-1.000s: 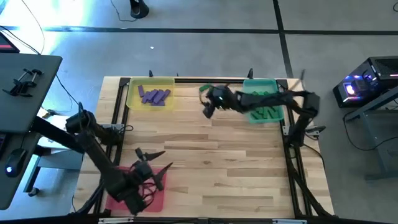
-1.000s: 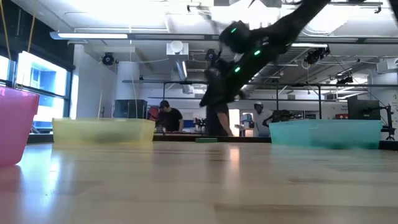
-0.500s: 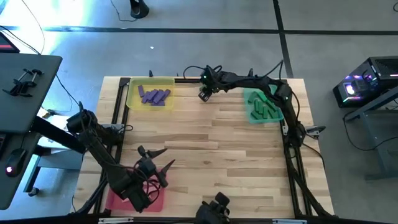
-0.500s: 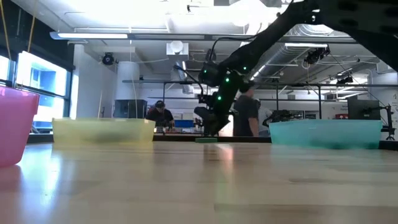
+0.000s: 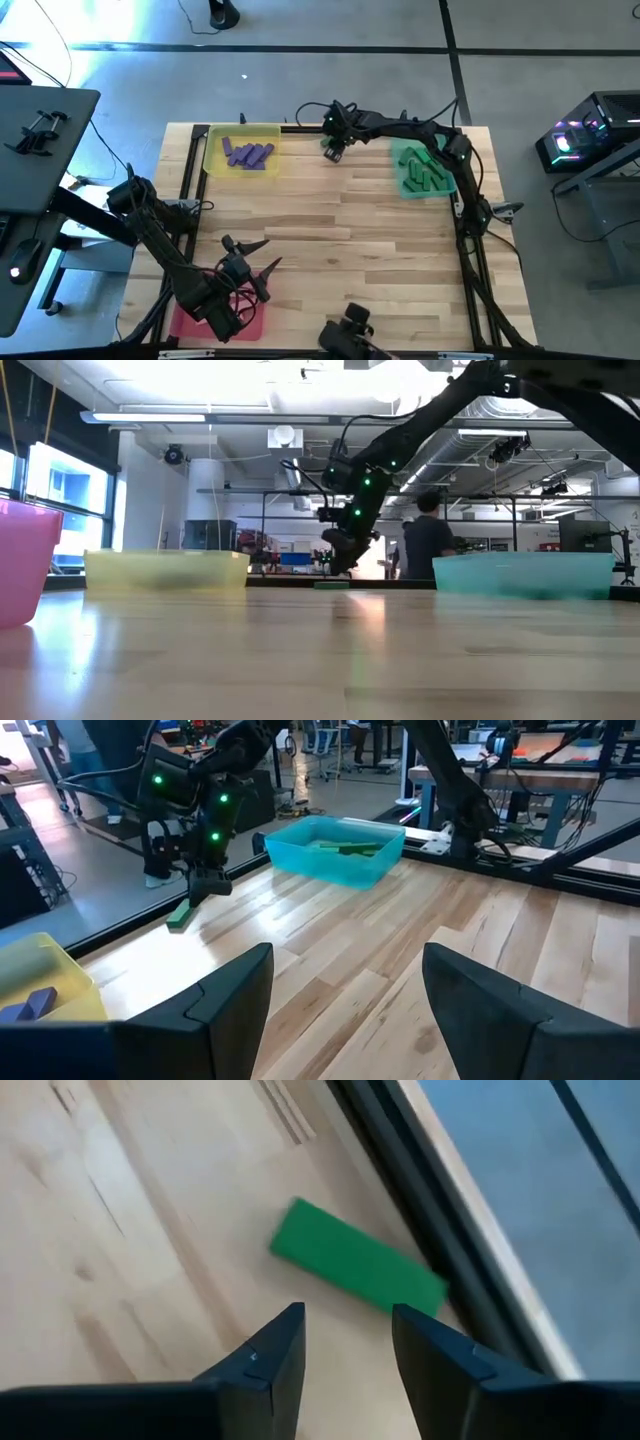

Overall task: Sort blocks
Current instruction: Put the green wooden block into the green bin

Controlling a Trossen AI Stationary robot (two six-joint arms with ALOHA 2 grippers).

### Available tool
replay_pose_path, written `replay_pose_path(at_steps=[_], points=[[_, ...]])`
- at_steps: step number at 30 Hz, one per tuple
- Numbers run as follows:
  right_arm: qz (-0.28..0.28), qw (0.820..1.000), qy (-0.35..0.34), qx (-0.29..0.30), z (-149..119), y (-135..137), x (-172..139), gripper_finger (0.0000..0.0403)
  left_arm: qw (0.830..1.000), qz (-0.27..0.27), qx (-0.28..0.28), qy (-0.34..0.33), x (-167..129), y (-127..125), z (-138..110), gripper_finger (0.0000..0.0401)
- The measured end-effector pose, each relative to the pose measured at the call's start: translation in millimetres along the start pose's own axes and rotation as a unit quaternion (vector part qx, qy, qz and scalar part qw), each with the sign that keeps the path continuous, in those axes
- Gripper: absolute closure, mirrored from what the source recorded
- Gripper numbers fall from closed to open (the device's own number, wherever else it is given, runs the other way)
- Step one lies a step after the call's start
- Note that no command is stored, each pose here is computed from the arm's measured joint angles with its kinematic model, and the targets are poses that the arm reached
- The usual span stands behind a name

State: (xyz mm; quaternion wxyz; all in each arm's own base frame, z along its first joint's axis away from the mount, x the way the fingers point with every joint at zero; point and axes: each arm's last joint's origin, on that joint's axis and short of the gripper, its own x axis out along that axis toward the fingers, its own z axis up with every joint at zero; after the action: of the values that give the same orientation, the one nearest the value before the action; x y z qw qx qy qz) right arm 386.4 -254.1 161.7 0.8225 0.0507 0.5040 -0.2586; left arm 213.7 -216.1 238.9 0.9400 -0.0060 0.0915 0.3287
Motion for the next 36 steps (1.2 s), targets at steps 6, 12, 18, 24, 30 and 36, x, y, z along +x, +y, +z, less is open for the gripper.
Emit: replay_pose_path(at_steps=[6,12,18,24,30,36], points=[[0.003,1.000,-0.015,-0.027,0.3,-19.9,1.6,0.0298,1.000,0.001,0.004,-0.003,0.6,0.1,0.3,0.0158],[0.038,0.999,-0.017,-0.015,-7.3,-36.1,18.1,0.0351,1.000,0.002,0.006,-0.003,1.0,0.4,0.3,0.0158],[0.050,0.999,-0.015,-0.017,-10.4,-39.4,25.3,0.0388,1.000,0.002,0.007,-0.003,1.0,0.5,0.3,0.0158],[0.071,0.994,0.066,-0.050,-20.4,-31.2,10.0,0.0401,1.000,0.002,0.010,-0.003,1.0,0.4,0.3,0.0158],[0.149,0.976,0.139,-0.072,-28.4,-6.0,-16.8,0.0401,1.000,0.002,0.008,-0.001,1.0,0.1,0.3,0.0158],[0.265,0.942,0.126,-0.162,-27.8,33.4,-36.0,0.0401,1.000,-0.009,0.001,-0.001,-4.5,-1.7,-0.5,0.0158]])
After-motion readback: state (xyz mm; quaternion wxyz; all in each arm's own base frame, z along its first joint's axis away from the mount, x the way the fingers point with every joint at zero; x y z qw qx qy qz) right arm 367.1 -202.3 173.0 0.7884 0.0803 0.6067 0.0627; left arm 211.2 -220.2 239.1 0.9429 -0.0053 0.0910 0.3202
